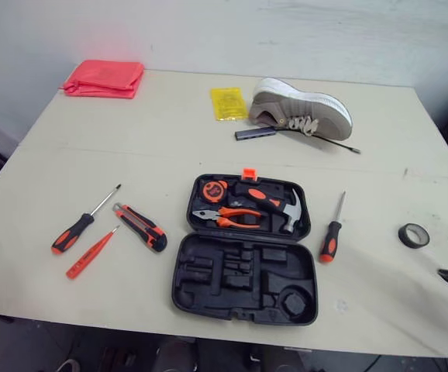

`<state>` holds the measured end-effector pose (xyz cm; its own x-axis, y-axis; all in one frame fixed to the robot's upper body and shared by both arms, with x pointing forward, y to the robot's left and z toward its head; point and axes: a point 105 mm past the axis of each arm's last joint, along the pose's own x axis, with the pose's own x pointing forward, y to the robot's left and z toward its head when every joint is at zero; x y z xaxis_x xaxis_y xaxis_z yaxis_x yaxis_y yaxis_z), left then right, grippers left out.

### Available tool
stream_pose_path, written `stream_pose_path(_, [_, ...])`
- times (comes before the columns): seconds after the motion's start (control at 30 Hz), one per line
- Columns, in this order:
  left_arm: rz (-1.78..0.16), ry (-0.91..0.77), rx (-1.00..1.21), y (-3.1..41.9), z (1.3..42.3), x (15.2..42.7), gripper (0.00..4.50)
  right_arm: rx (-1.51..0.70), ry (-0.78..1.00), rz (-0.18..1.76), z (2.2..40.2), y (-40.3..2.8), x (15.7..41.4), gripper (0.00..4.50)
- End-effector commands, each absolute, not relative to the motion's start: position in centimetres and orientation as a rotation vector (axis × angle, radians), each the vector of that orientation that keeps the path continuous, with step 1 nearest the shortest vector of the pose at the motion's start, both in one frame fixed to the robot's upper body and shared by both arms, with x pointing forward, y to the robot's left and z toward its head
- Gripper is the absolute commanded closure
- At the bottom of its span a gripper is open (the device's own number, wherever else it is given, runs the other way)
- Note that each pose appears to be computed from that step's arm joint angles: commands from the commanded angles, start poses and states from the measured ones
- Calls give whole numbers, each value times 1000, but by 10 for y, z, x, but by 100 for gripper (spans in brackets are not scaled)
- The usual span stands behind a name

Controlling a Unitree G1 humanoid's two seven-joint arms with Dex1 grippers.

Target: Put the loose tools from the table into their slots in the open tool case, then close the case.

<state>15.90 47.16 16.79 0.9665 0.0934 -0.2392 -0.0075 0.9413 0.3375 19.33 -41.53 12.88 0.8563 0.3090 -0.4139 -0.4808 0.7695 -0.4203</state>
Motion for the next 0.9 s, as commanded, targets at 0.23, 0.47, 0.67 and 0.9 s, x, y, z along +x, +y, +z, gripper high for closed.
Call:
stream_pose_path(0.23, [-318,274,289,393,174,202,8,-375,-125,628,175,-329,230,0])
stream_pose_path(0.47, [-401,446,295,364,169,241,8,-279,-370,962,202,-225,231,0])
stream_pose_path(0.67, [-363,599,289,376,153,252,8,-208,-409,1151,201,-184,214,0])
stream_pose_path(0.9, [-426,653,250,370,127,259,8,-204,-414,1192,195,-173,216,0])
